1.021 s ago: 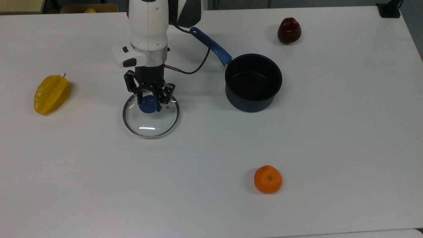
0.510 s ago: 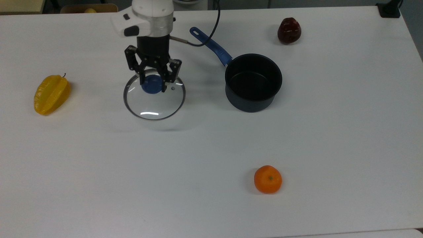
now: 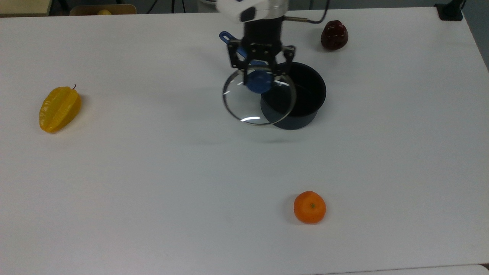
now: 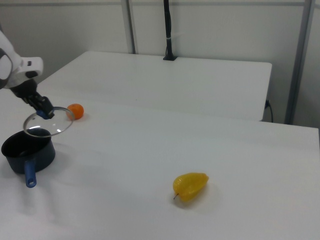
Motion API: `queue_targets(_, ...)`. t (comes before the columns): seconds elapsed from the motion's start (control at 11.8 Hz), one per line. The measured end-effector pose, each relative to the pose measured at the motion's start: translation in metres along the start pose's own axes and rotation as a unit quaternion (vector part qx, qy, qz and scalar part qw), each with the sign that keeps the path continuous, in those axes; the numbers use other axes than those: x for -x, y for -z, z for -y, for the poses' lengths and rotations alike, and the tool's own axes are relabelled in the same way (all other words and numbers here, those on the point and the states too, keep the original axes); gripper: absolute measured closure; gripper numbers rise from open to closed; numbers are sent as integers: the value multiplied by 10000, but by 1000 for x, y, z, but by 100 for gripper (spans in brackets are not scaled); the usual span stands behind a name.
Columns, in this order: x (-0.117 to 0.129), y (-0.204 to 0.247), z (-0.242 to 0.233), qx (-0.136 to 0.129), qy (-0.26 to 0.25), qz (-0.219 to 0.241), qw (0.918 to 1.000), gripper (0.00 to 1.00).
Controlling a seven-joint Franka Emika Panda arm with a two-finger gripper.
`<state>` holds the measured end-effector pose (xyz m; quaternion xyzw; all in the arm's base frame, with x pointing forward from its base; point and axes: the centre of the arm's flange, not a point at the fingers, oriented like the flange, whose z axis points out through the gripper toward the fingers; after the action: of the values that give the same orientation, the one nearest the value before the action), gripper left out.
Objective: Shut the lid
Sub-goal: 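Lift the glass lid and carry it over the black saucepan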
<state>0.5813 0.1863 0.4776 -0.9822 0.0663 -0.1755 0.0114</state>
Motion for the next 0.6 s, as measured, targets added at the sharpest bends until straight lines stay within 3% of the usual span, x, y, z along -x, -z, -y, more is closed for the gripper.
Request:
queue_targets(0.34, 52, -10, 63, -117, 362, 260, 9989, 40)
queue_targets(0.6, 69, -21, 70, -71, 483, 397, 9980, 40)
